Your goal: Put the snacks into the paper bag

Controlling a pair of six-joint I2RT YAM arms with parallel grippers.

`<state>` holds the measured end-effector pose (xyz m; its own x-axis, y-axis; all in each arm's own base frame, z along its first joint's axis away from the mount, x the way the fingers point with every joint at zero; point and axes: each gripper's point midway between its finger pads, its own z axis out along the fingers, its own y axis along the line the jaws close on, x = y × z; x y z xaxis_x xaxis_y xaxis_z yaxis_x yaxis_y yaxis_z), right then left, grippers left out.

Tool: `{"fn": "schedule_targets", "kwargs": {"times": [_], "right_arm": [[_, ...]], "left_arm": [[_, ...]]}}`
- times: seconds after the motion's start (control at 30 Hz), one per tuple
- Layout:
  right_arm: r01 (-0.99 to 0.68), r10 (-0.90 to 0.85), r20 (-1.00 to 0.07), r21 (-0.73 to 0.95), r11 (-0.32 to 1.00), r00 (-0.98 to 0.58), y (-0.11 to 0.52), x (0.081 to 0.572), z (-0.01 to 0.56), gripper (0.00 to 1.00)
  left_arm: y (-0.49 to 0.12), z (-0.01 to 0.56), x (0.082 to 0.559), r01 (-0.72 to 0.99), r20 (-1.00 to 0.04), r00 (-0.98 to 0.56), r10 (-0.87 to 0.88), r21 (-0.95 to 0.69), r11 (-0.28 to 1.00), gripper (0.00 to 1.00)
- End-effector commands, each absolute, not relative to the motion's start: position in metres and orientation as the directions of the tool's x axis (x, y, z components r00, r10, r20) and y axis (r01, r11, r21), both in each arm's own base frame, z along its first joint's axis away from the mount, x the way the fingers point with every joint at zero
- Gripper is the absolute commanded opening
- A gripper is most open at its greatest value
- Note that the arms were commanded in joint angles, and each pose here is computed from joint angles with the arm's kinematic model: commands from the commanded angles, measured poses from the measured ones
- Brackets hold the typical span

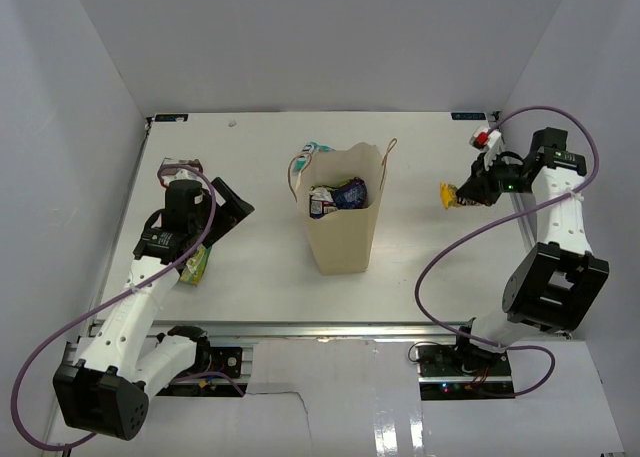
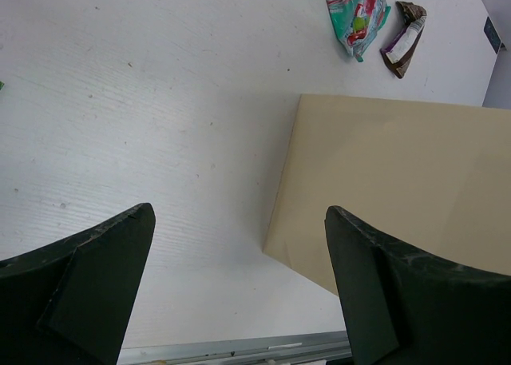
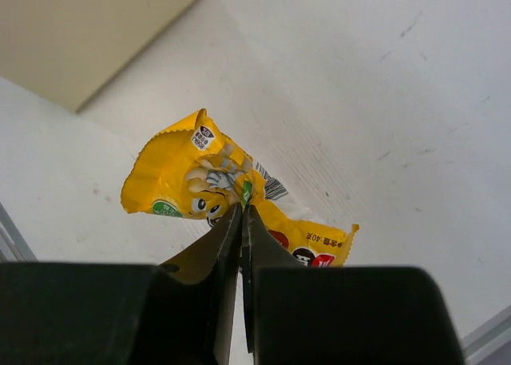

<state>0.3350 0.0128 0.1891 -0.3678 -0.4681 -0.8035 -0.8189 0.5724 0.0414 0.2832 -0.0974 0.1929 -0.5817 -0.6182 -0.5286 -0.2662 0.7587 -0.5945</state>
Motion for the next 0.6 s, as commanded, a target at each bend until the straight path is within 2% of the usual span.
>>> {"fn": "schedule_targets", "kwargs": {"times": [0.0, 0.2, 0.27, 0.37, 0.57], "right_arm": [[-0.84, -0.31, -0.914, 0.059, 0.539, -0.263, 0.042, 0.336, 0.261, 0.08], [-0.864, -0.237, -0.971, -0.097, 0.495, -0.026, 0.089, 0.337, 0.374, 0.08], [-0.843, -0.247, -0.964, -0.216, 0.493, 0.102, 0.103, 0.343, 0.413, 0.08], [-0.847, -0.217, -0.953, -0.288, 0.446, 0.21, 0.14, 0.335, 0.459, 0.08], [-0.844, -0.226, -0.896, -0.437, 0.311, 0.381, 0.214, 0.327, 0.487, 0.08]], "left_arm": [[-0.094, 0.21, 0.283, -0.247, -0.551, -0.554, -0.624, -0.607, 0.755, 0.98], [-0.091, 0.217, 0.284, -0.244, -0.569, -0.535, -0.624, -0.603, 0.759, 0.98], [-0.09, 0.218, 0.285, -0.246, -0.574, -0.532, -0.622, -0.598, 0.763, 0.98], [-0.09, 0.221, 0.288, -0.242, -0.576, -0.533, -0.619, -0.597, 0.764, 0.98], [-0.089, 0.224, 0.284, -0.245, -0.575, -0.525, -0.628, -0.605, 0.758, 0.98]]}}
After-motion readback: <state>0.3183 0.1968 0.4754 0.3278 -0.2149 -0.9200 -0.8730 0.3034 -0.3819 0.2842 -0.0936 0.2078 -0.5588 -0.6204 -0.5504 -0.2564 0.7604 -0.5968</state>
